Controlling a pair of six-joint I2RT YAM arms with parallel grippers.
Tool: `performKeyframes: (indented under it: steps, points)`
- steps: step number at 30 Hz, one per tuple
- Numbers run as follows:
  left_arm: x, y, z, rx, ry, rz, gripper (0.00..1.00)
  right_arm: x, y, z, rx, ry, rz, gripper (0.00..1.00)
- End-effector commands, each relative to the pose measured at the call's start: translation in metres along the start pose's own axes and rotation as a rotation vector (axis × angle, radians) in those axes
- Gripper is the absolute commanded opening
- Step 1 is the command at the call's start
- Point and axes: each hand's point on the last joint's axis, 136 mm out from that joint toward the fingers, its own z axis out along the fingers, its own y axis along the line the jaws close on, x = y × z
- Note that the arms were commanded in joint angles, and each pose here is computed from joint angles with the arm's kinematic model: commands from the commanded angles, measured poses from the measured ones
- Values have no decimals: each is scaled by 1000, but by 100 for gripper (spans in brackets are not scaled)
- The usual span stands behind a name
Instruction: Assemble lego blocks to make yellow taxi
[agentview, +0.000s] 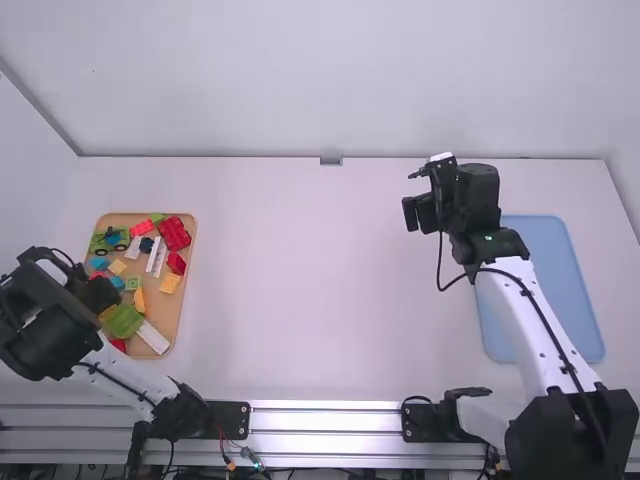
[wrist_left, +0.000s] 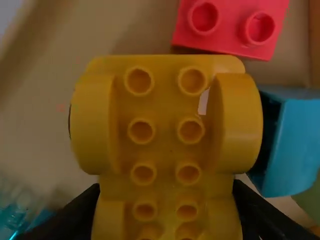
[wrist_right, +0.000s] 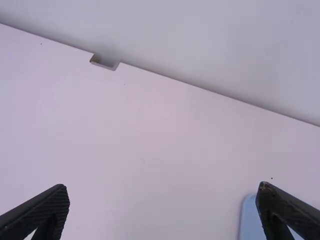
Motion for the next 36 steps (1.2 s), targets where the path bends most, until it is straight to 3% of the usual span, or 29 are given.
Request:
performKeyframes:
  steps: [1,5,10,14,15,19,22,25,28,32,36]
  points:
    - [6,2,5,-17,38,-48,53,-18,-3,-4,6,-36,-5,99]
    - [-1,2,-9,-12,54,-69,41,-16,-3,-4,7,-31,-3,99]
    - [-13,-10,-31,-3,29,-74,36,-13,-8,-5,16,-21,5,98]
    - [-28,-52,-64,72,-67,48,38,-10,-6,-5,11,-9,6,99]
    - [-29,-70,-75,107,-90,114,32,-10,-7,-5,12,-8,11,98]
    - [-23,-136,-108,219,-161,350,25,-11,-5,-5,2,-10,9,98]
    - [13,-227,-136,341,-201,723,33,-12,3,-4,-13,-13,-3,99]
    - [55,-279,-142,380,-183,991,46,-13,3,-5,-12,-15,-4,99]
    - [108,-326,-146,413,-168,1316,38,-13,2,-5,-12,-16,-2,99]
    - [180,-379,-150,455,-184,1727,2,-12,3,-12,-12,-13,25,99]
    - [216,-400,-151,407,-188,1869,2,-13,4,-22,-12,-16,24,99]
